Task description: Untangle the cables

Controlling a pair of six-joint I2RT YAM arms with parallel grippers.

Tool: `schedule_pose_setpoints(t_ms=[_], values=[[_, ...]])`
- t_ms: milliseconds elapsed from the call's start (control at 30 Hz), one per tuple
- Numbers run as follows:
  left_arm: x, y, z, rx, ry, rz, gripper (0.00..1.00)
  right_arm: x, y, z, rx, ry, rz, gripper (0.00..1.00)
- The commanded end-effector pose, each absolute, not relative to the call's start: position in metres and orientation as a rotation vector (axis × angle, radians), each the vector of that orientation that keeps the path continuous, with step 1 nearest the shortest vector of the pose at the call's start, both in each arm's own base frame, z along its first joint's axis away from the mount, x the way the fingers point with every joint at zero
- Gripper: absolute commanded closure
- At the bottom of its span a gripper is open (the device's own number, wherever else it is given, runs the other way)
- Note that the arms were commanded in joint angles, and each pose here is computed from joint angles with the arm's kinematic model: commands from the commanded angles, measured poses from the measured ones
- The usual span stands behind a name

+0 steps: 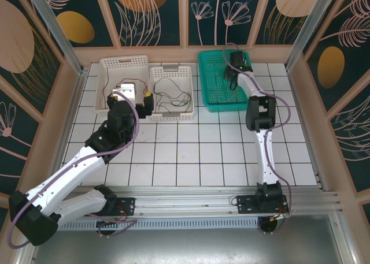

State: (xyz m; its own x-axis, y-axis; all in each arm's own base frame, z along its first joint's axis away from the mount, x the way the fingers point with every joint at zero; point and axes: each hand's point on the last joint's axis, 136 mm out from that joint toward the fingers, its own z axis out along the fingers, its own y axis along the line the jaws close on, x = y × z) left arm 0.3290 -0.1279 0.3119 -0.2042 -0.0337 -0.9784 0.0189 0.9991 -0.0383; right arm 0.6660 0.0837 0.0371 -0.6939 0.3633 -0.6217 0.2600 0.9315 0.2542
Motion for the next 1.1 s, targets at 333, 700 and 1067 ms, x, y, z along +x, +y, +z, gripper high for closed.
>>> schedule_pose_setpoints(t_ms=[333,700,1067], values=[[0.333,-0.133,0.314,0.028,1.789,-0.042,0.01,0.655,0.094,0.080,0.408,2.286,0.303,0.76],[0.335,-0.138,0.310,0.051,1.805,-0.041,0.01,0.670,0.083,0.091,0.369,2.250,0.156,0.56],[0.338,-0.141,0.305,0.067,1.822,-0.032,0.02,0.687,0.087,0.069,0.291,2.277,0.164,0.47]])
